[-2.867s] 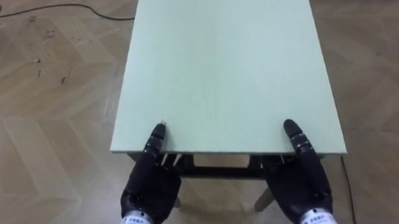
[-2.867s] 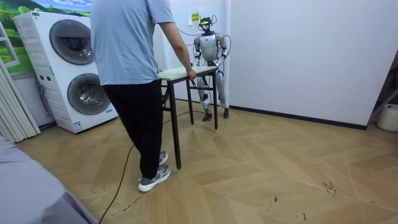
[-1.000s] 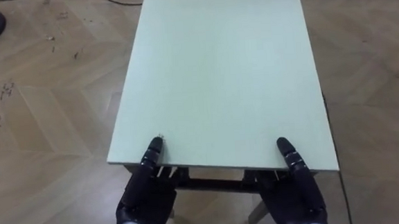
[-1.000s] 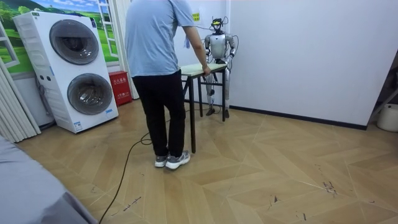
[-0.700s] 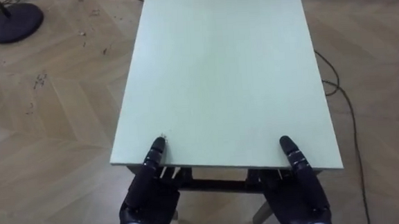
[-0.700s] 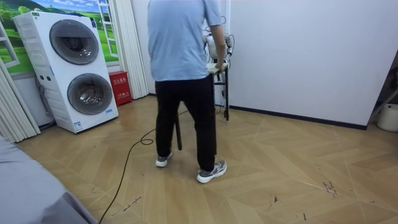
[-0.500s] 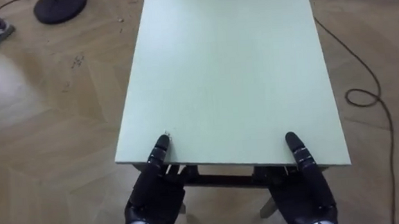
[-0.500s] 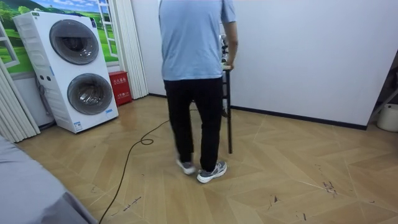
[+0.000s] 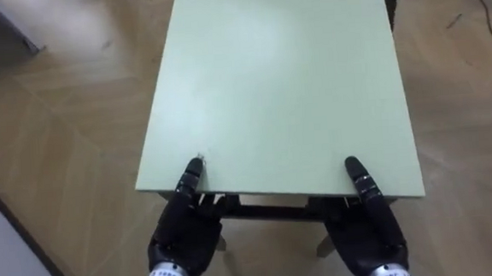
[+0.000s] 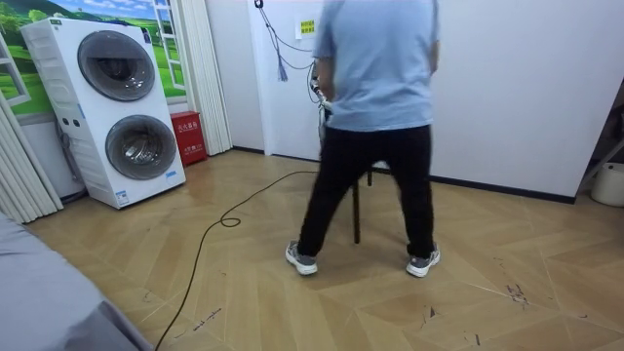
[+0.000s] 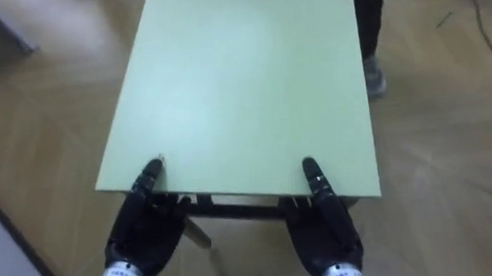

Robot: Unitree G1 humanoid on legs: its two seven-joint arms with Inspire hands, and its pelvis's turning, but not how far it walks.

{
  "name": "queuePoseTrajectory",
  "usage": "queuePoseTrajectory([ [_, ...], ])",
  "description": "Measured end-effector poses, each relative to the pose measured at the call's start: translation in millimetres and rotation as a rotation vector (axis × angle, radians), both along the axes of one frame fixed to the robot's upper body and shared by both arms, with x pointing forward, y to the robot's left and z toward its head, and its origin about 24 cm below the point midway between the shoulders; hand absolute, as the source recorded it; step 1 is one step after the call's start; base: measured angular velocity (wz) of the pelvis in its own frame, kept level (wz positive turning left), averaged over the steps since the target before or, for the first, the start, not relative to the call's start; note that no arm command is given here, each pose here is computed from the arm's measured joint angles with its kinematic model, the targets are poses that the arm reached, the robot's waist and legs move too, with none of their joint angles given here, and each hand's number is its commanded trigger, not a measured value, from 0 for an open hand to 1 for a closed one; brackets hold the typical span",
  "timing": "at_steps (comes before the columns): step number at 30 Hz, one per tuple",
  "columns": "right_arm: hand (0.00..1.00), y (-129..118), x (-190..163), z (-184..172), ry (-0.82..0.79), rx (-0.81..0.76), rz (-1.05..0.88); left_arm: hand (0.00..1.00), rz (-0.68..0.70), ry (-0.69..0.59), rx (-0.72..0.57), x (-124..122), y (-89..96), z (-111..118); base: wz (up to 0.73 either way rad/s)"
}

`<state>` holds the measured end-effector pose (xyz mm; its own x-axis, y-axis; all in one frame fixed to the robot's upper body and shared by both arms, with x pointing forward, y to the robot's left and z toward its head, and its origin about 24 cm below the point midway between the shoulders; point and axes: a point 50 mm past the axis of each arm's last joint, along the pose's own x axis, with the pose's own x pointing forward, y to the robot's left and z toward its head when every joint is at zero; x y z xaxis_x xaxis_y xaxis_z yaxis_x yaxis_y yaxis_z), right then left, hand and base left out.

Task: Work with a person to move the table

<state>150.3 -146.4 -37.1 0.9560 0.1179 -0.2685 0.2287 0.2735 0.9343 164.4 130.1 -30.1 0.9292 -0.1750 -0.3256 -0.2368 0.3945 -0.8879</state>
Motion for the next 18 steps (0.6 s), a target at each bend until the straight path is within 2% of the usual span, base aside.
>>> queuePoseTrajectory([
  [4, 1.00, -0.8, -0.9, -0.3, 0.003, 0.001, -0.005, 1.00, 0.001, 0.000, 0.005, -0.1, 1.1, 0.4, 0.84],
  [11, 1.00, -0.5, -3.9, -1.8, 0.015, 0.024, -0.030, 1.00, -0.009, -0.022, 0.036, 4.2, 1.4, 3.1, 1.13],
  [18, 1.00, -0.7, -2.4, -1.7, 0.016, 0.017, -0.021, 1.00, -0.004, -0.011, 0.037, 0.2, 2.0, 1.3, 0.32],
])
